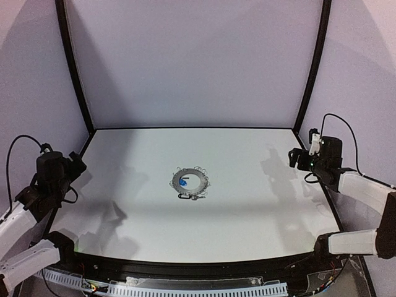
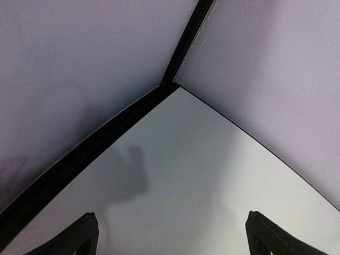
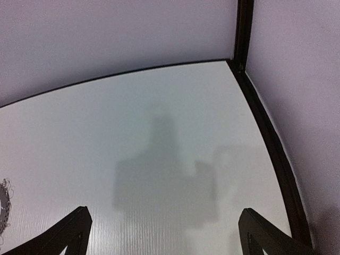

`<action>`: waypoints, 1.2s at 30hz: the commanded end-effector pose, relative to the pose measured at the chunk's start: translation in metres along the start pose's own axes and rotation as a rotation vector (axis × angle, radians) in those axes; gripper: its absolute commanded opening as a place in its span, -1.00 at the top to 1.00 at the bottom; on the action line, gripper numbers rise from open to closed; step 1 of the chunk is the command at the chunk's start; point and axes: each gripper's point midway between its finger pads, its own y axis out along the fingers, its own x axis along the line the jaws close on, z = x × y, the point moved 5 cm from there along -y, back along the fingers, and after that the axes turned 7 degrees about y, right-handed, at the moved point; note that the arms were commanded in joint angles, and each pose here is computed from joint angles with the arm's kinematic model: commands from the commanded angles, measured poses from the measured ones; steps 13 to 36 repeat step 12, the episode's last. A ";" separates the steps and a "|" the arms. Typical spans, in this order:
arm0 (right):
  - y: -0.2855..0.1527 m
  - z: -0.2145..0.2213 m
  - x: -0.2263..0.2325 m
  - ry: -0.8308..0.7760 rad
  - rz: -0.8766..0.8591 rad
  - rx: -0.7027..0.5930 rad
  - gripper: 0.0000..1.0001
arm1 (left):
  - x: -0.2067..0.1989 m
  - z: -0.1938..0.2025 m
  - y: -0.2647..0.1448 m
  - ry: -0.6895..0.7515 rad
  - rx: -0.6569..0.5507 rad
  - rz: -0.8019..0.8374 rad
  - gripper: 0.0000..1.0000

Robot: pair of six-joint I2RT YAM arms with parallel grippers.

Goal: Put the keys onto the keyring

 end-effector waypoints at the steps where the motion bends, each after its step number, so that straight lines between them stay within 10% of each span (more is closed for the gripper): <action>1: 0.000 -0.019 0.001 -0.002 -0.014 -0.170 -0.97 | 0.001 0.013 0.008 0.070 0.035 -0.004 -0.98; 36: 0.007 -0.019 0.003 0.028 -0.047 -0.207 -0.97 | -0.008 0.016 0.014 0.096 0.022 0.043 -0.97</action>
